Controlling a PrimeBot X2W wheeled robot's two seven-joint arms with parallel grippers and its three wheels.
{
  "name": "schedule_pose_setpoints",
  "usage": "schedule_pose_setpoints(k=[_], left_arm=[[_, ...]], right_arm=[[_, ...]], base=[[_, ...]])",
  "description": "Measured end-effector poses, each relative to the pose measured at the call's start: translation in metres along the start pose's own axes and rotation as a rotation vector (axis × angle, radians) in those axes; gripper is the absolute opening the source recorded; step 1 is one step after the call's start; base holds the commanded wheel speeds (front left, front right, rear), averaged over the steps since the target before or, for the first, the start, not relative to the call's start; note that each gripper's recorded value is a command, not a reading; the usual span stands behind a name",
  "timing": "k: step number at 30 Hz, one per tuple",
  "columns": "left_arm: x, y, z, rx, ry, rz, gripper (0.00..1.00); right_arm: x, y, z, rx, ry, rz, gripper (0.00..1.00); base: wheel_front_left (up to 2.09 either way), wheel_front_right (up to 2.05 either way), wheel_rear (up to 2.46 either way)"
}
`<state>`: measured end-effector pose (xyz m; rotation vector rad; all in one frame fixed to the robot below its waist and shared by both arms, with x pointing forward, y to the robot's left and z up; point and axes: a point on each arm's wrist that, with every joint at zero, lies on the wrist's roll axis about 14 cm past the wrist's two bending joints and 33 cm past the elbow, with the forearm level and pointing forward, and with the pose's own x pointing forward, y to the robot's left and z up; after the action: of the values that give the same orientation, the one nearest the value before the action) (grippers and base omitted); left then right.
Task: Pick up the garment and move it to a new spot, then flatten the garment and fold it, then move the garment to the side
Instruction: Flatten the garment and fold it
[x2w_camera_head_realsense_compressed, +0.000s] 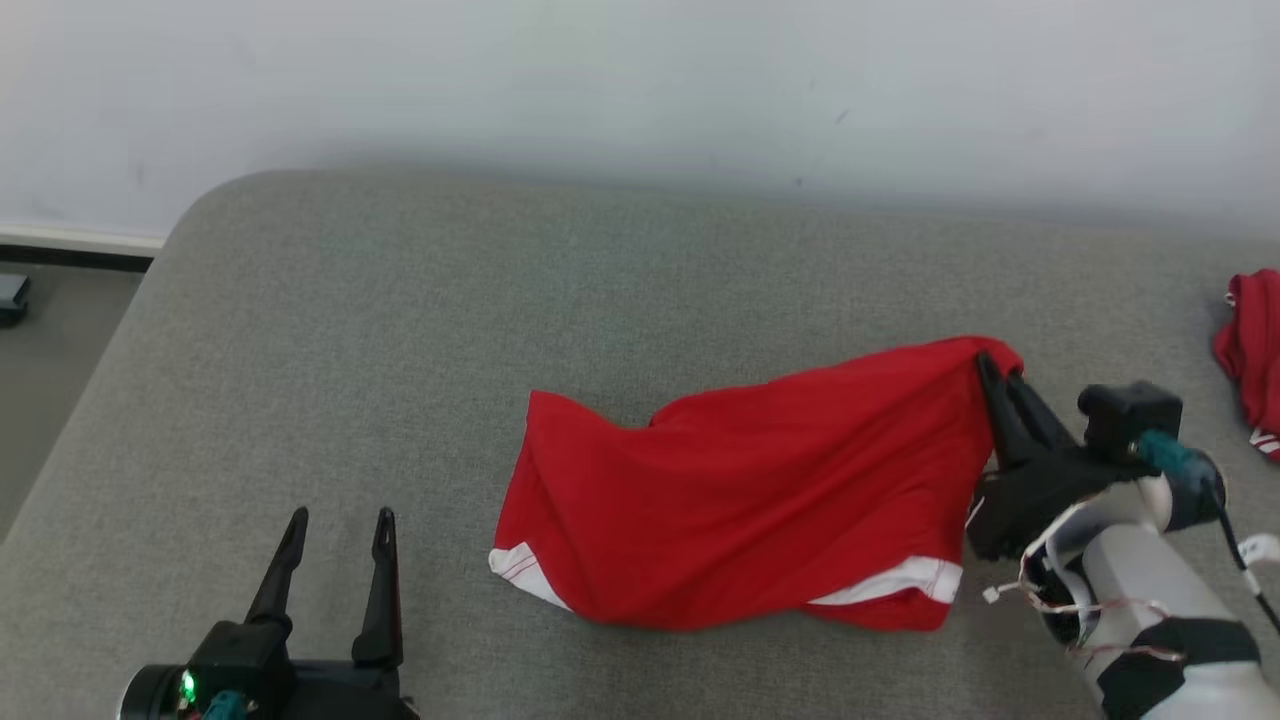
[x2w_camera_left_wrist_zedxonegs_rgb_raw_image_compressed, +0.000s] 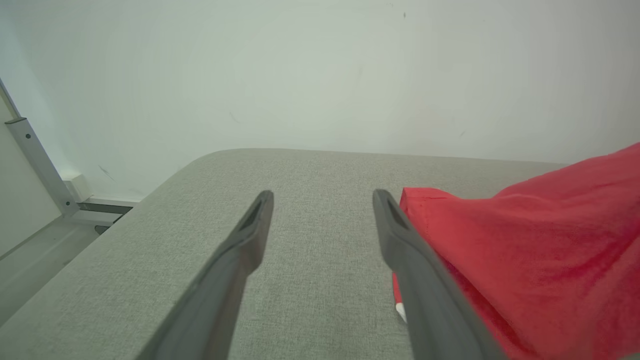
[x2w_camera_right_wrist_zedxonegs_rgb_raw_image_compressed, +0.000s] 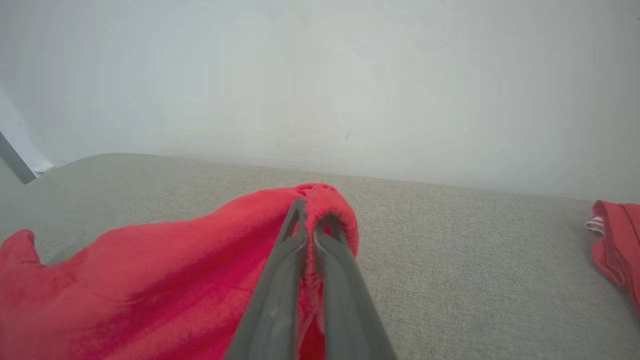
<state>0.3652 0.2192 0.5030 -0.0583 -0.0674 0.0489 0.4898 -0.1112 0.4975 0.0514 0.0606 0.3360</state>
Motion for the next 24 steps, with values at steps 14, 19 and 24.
schedule_pose_setpoints(k=[14,19,24], left_arm=[[0.008,-0.002,-0.011,-0.008,0.035,-0.001,1.00],[0.007,-0.008,-0.009,-0.010,0.026,-0.017,1.00],[0.004,-0.011,-0.007,-0.014,0.020,-0.029,1.00]], right_arm=[[0.016,-0.008,-0.045,0.012,0.171,-0.027,1.00],[-0.007,-0.008,-0.051,0.053,0.168,-0.045,1.00],[-0.033,-0.011,-0.048,0.087,0.128,-0.063,1.00]], base=[[0.00,0.00,0.00],[0.00,0.00,0.00],[0.00,0.00,0.00]])
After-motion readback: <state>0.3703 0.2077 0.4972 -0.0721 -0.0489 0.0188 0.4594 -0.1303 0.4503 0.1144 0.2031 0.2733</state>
